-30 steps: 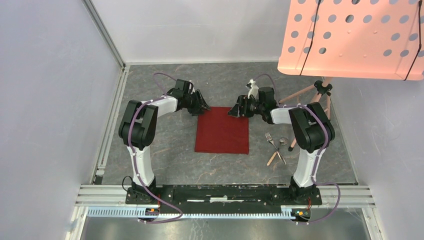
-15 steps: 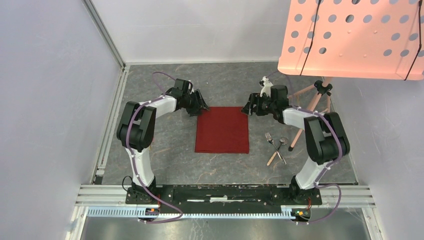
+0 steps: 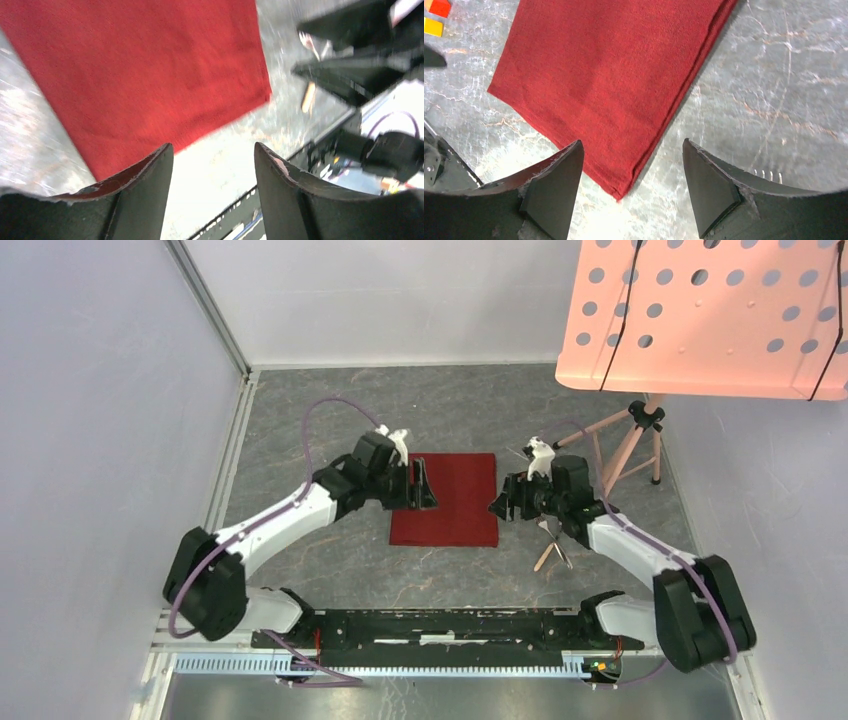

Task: Fold the napkin into a case and place the utensils inside
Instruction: Smooth out the square-folded napkin at the center of the board, then pick up the top corner of the square folded napkin from the folded napkin.

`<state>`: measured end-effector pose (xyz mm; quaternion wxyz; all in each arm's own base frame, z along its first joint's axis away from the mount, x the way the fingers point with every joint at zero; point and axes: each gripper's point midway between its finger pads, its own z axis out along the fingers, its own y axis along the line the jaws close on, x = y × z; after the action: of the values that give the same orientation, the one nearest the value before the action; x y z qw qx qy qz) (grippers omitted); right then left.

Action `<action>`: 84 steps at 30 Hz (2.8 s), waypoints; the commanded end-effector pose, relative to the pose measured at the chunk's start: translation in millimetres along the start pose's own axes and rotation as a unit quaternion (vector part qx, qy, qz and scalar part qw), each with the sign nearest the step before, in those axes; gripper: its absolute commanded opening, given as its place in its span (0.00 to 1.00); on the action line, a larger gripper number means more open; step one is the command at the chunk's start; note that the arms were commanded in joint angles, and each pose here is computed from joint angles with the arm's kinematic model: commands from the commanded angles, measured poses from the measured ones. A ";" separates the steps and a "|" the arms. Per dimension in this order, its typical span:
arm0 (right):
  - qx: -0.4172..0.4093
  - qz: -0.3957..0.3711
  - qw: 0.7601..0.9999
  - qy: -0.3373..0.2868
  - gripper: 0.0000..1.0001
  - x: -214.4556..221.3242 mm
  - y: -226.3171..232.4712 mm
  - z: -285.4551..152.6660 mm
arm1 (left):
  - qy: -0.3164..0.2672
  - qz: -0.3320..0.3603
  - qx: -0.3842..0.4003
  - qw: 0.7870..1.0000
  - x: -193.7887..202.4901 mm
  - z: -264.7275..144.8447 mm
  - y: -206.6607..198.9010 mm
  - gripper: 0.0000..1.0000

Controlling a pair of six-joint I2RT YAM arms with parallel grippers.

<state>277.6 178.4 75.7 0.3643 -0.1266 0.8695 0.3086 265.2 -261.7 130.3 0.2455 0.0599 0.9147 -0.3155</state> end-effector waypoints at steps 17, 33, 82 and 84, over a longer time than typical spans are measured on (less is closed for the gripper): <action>0.164 -0.032 0.982 -0.087 0.78 11.5 -40.8 -68.3 | 0.083 0.249 -0.064 0.963 92.0 59.7 -94.8 0.58; 0.219 -0.018 0.972 -0.084 0.79 20.2 -71.3 -78.6 | 0.123 0.255 -0.076 0.956 104.0 126.4 -105.9 0.52; 0.205 -0.016 0.975 -0.079 0.79 27.2 -71.0 -74.5 | 0.087 0.249 -0.113 0.958 83.7 141.5 -103.4 0.26; 0.205 -0.017 0.975 -0.080 0.78 26.5 -70.9 -74.7 | 0.087 0.245 -0.109 0.959 82.9 139.1 -105.2 0.28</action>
<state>242.6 75.4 59.6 0.4378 -0.0342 0.8899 0.1236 216.5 -424.2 23.1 0.2161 0.2895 0.9257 -0.1122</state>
